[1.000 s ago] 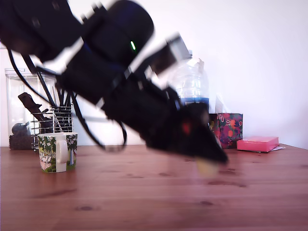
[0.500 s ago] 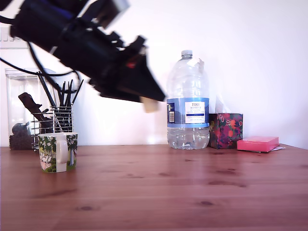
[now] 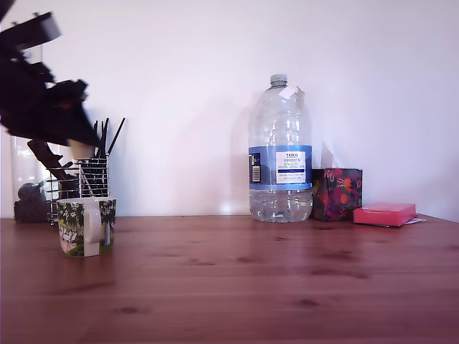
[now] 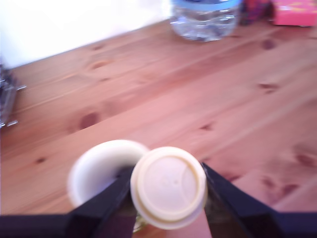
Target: Pick up the coffee capsules from the table one by one and drop them inside the nearest coffee cup
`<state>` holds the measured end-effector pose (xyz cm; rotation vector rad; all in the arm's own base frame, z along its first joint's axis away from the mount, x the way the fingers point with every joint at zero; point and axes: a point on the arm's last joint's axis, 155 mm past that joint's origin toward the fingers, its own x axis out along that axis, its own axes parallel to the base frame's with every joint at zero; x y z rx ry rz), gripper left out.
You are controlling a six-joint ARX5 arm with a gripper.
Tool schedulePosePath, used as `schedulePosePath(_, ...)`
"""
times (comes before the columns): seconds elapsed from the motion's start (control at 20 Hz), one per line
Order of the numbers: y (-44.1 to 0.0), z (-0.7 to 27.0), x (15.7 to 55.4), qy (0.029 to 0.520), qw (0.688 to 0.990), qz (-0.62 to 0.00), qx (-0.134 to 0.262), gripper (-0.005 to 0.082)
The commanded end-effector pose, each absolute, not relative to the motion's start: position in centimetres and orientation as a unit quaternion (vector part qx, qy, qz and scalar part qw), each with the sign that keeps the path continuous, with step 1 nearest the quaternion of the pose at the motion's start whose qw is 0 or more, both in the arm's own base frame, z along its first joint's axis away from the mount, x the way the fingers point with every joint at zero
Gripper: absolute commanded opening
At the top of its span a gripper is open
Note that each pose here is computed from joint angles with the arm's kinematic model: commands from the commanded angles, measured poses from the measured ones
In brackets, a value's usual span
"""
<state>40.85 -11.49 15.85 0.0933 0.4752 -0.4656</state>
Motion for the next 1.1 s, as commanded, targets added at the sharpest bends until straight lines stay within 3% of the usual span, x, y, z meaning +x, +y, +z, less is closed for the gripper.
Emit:
schedulePosePath(0.0, -10.4, 16.1, 41.2, 0.229, 0.948, -0.218, 0.044, 0.0268)
schedulePosePath(0.45, -9.1, 16.1, 42.3, 0.239, 0.952, -0.190, 0.031, 0.0268)
schedulePosePath(0.75, -9.2, 15.0, 45.7, 0.316, 0.931, -0.182, 0.024, 0.0268)
schedulePosePath(1.05, -9.3, 11.3, 47.5, 0.413, 0.893, -0.177, 0.015, 0.0268)
